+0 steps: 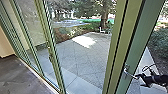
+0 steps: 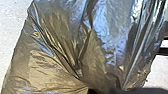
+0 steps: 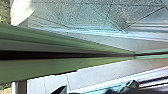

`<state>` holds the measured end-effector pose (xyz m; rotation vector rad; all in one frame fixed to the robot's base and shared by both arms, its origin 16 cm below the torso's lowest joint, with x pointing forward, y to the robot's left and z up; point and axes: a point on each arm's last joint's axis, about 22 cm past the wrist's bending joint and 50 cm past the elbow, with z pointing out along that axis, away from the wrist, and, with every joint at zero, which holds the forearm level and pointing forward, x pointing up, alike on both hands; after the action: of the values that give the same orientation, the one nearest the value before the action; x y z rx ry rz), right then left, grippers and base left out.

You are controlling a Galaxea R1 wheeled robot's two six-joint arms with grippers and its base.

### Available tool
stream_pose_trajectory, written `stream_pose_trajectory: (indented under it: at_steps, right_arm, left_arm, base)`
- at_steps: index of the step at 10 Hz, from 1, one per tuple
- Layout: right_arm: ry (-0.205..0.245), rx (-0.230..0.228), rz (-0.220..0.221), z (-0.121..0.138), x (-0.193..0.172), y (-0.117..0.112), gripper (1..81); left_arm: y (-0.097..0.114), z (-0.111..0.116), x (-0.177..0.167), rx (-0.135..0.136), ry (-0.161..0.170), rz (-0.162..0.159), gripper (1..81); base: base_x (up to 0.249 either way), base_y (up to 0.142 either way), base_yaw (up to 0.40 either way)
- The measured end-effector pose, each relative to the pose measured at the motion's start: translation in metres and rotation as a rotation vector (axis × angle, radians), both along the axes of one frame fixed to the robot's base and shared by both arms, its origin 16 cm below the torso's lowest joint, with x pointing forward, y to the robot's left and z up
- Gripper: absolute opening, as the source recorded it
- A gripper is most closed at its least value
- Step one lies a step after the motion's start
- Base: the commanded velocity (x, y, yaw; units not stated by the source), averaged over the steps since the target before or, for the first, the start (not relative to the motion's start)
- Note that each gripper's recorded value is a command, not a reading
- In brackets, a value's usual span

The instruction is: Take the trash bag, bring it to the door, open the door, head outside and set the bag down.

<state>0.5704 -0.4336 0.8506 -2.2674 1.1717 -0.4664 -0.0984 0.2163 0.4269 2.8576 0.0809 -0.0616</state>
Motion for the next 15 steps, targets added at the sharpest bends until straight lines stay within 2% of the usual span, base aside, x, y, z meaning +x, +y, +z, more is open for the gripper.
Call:
stream_pose_trajectory:
  at_steps: [4,7,8,9,10,11,13,14,15]
  right_arm:
    - [-0.057,-0.08,-0.011,0.028,0.009,-0.036,81.1]
    - [-0.064,-0.115,-0.029,0.055,0.018,-0.054,81.1]
    - [-0.068,-0.133,-0.021,0.069,0.023,-0.057,81.1]
    - [-0.069,-0.172,0.024,0.076,0.024,-0.059,81.1]
    - [-0.058,-0.249,0.103,0.075,0.02,-0.063,81.1]
    - [-0.03,-0.345,0.185,0.073,0.013,-0.072,81.1]
    - [-0.037,-0.499,0.31,0.08,0.014,-0.087,81.1]
    - [-0.048,-0.571,0.355,0.089,0.018,-0.096,81.1]
    - [-0.06,-0.631,0.381,0.102,0.023,-0.105,81.1]
  left_arm:
    - [0.0,0.0,-0.002,0.0,0.002,0.0,1.0]
    - [-0.001,0.0,-0.002,-0.001,0.001,-0.001,1.0]
    - [-0.001,0.0,-0.002,-0.001,0.001,-0.001,1.0]
    - [-0.001,0.0,-0.002,-0.001,0.001,-0.001,1.0]
    - [-0.001,0.0,-0.002,-0.001,0.001,-0.001,1.0]
    - [-0.002,0.0,-0.002,-0.001,0.001,-0.001,1.0]
    - [-0.004,0.0,-0.002,-0.004,0.0,0.0,1.0]
    - [-0.004,0.0,-0.001,-0.004,0.0,0.0,1.0]
    - [-0.006,0.0,-0.001,-0.007,-0.001,0.001,1.0]
  base:
    - [0.0,0.0,0.0]
    - [0.0,0.0,0.0]
    - [0.0,0.0,0.0]
    - [0.0,0.0,0.0]
    - [0.0,0.0,0.0]
    - [0.0,0.0,0.0]
    - [0.0,0.0,0.0]
    - [0.0,0.0,0.0]
    - [0.0,0.0,0.0]
